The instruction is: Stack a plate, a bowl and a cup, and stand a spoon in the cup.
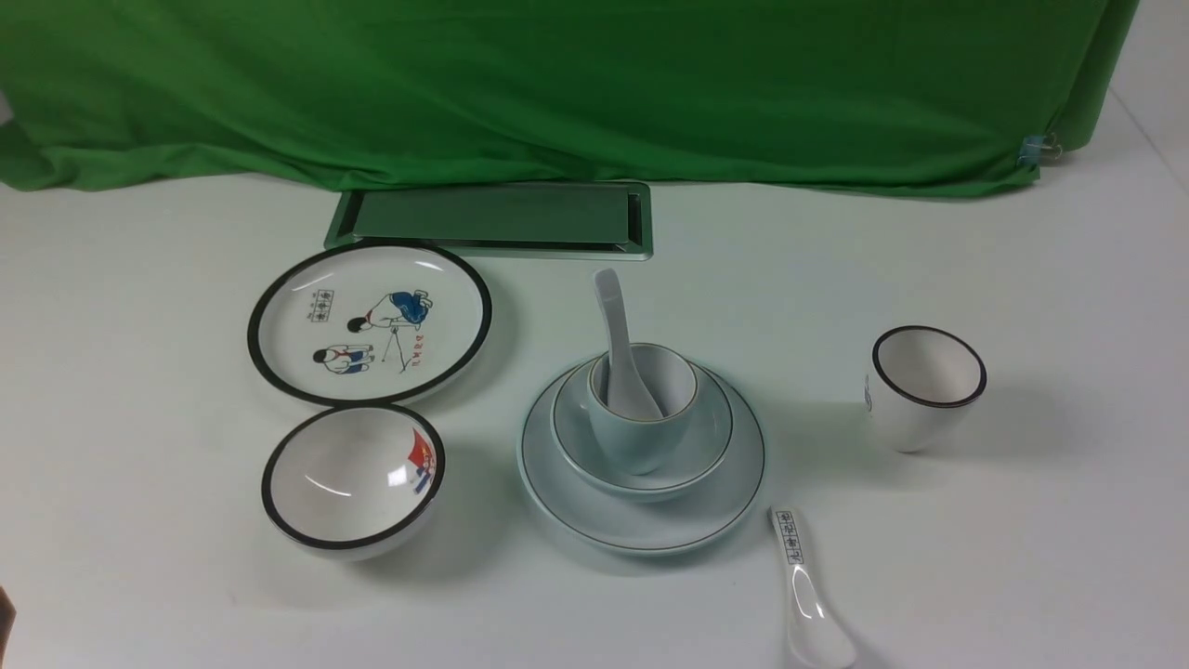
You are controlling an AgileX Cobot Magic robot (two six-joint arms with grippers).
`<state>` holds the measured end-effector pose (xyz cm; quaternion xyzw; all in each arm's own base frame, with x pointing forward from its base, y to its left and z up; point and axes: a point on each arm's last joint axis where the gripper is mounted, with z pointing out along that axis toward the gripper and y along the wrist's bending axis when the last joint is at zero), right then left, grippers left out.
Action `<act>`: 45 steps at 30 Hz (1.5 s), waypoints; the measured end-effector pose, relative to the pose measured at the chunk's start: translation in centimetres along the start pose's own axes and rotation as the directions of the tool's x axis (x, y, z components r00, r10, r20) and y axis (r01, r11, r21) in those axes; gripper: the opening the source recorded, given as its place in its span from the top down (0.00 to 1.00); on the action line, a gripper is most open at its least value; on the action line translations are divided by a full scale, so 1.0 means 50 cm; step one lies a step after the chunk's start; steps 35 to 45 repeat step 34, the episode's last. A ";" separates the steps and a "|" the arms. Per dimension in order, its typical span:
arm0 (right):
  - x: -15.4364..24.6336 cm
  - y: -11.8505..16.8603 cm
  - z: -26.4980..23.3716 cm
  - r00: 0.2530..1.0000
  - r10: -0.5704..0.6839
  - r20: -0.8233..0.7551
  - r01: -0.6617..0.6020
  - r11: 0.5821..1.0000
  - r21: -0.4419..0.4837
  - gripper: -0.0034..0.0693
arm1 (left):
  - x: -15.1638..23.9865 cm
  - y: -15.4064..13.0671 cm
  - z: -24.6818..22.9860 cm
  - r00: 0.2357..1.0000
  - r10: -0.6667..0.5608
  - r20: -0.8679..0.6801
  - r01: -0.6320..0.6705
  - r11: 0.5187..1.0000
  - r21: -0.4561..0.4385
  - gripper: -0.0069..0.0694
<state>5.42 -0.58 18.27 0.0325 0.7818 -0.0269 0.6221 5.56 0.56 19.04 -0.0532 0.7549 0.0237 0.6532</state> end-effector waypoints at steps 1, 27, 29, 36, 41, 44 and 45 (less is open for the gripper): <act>0.000 0.000 0.000 1.000 0.000 0.000 0.000 1.000 0.000 0.65 | 0.000 0.000 0.000 1.000 0.000 0.000 0.000 1.000 0.000 0.95; 0.000 0.000 0.000 1.000 0.001 -0.001 -0.001 1.000 0.000 0.62 | 0.000 0.000 0.000 1.000 0.001 0.000 -0.001 1.000 0.000 0.95; 0.000 0.000 0.000 1.000 0.001 -0.001 -0.001 1.000 0.000 0.62 | 0.000 0.000 0.000 1.000 0.001 0.000 -0.001 1.000 0.000 0.95; 0.000 0.000 0.000 1.000 0.001 -0.001 -0.001 1.000 0.000 0.62 | 0.000 0.000 0.000 1.000 0.003 0.000 -0.003 1.000 0.000 0.95; 0.000 0.000 0.000 1.000 0.001 -0.001 -0.001 1.000 0.000 0.62 | 0.000 0.000 0.000 1.000 0.003 0.000 -0.003 1.000 0.000 0.95; 0.000 0.000 0.000 1.000 0.001 -0.001 -0.001 1.000 0.000 0.62 | 0.000 0.000 0.000 1.000 0.003 0.000 -0.003 1.000 0.000 0.95; 0.000 0.000 0.000 1.000 0.001 -0.001 -0.001 1.000 0.000 0.62 | 0.000 0.000 0.000 1.000 0.003 0.000 -0.003 1.000 0.000 0.95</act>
